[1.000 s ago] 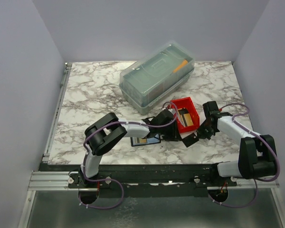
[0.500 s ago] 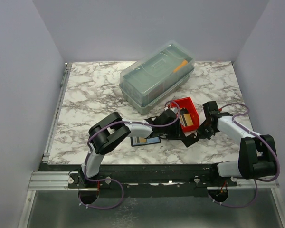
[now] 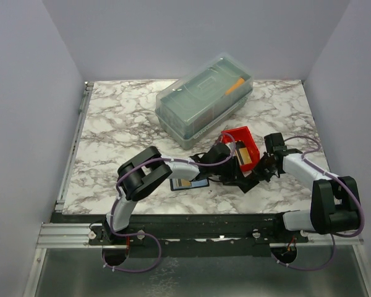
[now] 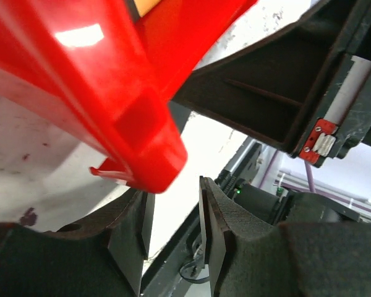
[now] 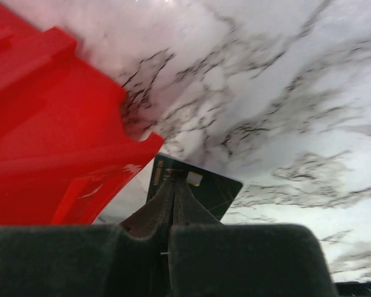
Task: Put the credit cards into the card holder
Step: Move the credit card to the center of the board.
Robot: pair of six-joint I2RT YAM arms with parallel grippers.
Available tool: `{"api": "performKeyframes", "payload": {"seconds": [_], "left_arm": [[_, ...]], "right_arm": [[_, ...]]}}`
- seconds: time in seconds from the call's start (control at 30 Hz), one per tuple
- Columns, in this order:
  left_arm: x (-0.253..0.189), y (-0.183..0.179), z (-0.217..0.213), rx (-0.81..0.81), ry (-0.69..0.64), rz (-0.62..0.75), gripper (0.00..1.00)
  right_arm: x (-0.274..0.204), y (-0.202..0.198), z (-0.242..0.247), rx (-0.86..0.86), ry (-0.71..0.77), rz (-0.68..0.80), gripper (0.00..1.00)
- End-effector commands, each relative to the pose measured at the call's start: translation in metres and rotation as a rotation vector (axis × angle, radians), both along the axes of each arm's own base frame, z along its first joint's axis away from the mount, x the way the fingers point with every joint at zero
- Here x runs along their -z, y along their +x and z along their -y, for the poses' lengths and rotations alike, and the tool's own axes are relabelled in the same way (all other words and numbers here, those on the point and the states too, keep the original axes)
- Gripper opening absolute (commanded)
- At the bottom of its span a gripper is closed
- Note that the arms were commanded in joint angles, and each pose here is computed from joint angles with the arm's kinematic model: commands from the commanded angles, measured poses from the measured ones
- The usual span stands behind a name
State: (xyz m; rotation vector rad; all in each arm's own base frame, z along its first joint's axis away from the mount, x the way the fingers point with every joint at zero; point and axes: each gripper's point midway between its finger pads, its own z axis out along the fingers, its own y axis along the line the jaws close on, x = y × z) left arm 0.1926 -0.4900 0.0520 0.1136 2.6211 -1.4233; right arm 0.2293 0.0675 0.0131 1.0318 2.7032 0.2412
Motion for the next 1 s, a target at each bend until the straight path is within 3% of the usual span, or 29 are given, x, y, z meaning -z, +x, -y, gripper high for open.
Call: {"api": "performKeyframes", "payload": {"seconds": [0.0,0.1,0.17,0.2,0.27,0.33,0.57,0.97], "left_arm": [[-0.021,-0.021,0.007,0.055,-0.083,-0.047,0.4],[-0.032,-0.023,-0.001,0.058,-0.089,0.001,0.41],[-0.04,-0.023,-0.009,0.063,-0.082,0.054,0.46],[-0.044,-0.023,-0.013,0.071,-0.074,0.082,0.49],[-0.051,-0.024,-0.019,0.092,-0.047,0.123,0.54],[-0.062,-0.025,-0.024,0.119,-0.034,0.165,0.58],[-0.095,-0.033,-0.048,0.184,-0.015,0.293,0.64],[-0.123,-0.035,-0.089,0.164,0.011,0.427,0.68]], "right_arm": [[0.015,-0.027,-0.02,-0.081,0.116,-0.061,0.0],[0.012,-0.031,-0.025,-0.119,0.135,-0.066,0.0],[0.008,-0.031,-0.01,-0.084,0.049,-0.072,0.0],[0.003,-0.029,0.0,-0.058,-0.005,-0.067,0.04],[-0.007,-0.023,0.013,0.003,-0.059,-0.043,0.24],[-0.014,-0.014,0.021,0.05,-0.08,-0.016,0.3],[-0.019,0.001,0.038,0.074,-0.161,-0.029,0.35],[0.003,-0.006,0.016,0.034,-0.071,-0.102,0.35]]}}
